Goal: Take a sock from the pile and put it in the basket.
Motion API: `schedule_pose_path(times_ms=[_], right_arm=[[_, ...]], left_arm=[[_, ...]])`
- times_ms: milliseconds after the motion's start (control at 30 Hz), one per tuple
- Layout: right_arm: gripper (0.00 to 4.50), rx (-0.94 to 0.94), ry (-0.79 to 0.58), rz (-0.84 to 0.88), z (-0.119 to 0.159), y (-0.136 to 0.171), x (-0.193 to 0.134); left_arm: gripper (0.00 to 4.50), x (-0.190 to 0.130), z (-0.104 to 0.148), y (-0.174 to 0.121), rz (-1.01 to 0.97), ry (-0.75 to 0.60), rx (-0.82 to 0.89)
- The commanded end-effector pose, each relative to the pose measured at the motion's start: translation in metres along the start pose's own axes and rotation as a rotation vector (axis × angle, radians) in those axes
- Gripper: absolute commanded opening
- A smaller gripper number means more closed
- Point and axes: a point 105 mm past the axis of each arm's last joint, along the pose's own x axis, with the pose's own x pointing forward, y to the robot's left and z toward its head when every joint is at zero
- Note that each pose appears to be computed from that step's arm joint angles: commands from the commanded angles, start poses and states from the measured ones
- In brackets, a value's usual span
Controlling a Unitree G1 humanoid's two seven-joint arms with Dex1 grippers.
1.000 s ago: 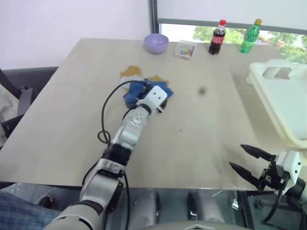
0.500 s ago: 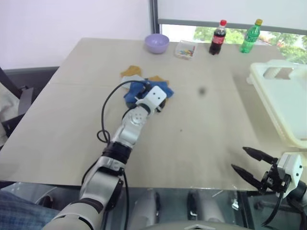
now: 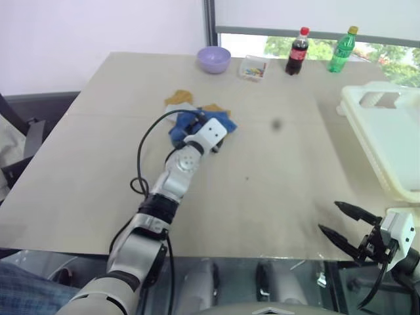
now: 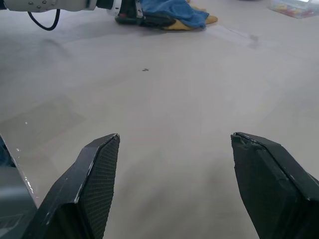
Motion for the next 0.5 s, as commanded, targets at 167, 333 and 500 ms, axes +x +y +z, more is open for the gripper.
schedule_pose_path(times_ms=[167,333,500], right_arm=[[3.63,-0.032,-0.017,-0.005,0.0037,-0.0005,-0.0008],[3.63,-0.035,-0.017,-0.007,0.0030,-0.0005,-0.0008],[3.63,-0.037,-0.019,-0.008,0.0023,-0.0005,0.0000]], left_arm=[[4.50,0.0036,0.0158,0.0088,0.043,-0.060,0.063],[4.50,0.0049,0.0154,0.0092,0.049,-0.050,0.064],[4.50,0.0056,0.0133,0.0128,0.066,-0.036,0.059]])
